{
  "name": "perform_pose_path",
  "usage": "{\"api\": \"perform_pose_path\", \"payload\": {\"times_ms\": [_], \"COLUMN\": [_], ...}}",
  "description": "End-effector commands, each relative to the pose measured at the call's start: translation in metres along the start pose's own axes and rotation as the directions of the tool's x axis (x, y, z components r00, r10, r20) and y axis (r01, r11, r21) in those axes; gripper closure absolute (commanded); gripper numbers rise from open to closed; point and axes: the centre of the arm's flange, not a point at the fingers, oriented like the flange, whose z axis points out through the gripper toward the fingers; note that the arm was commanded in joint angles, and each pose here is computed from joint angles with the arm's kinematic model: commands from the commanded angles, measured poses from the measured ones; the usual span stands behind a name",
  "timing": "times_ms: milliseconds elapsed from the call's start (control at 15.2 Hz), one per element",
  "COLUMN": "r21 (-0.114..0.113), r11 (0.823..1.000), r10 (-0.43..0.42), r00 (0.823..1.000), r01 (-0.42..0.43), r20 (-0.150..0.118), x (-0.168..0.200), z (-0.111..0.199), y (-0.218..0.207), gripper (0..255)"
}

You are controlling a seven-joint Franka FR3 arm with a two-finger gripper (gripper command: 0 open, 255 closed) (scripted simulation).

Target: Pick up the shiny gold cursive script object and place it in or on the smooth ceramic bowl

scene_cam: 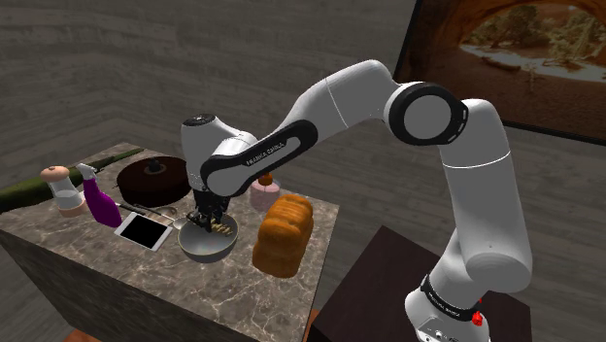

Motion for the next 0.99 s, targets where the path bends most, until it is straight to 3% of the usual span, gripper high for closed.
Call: {"api": "perform_pose_path", "payload": {"times_ms": [0, 528, 594, 924], "r21": [0.000, 0.000, 0.000, 0.000], "r11": [1.000, 1.000, 1.000, 1.000], "r10": [0.000, 0.000, 0.000, 0.000], "r00": [1.000, 1.000, 1.000, 1.000], "r01": [0.000, 0.000, 0.000, 0.000], "r20": [-0.001, -0.001, -0.001, -0.001], "x": [0.0003, 0.0002, -0.0001, 0.0002], "z": [0.0108, 0.0173, 0.0172, 0.0173], "y": [-0.0008, -0.0009, -0.0009, -0.0009], "gripper": [255, 255, 0, 0]}}
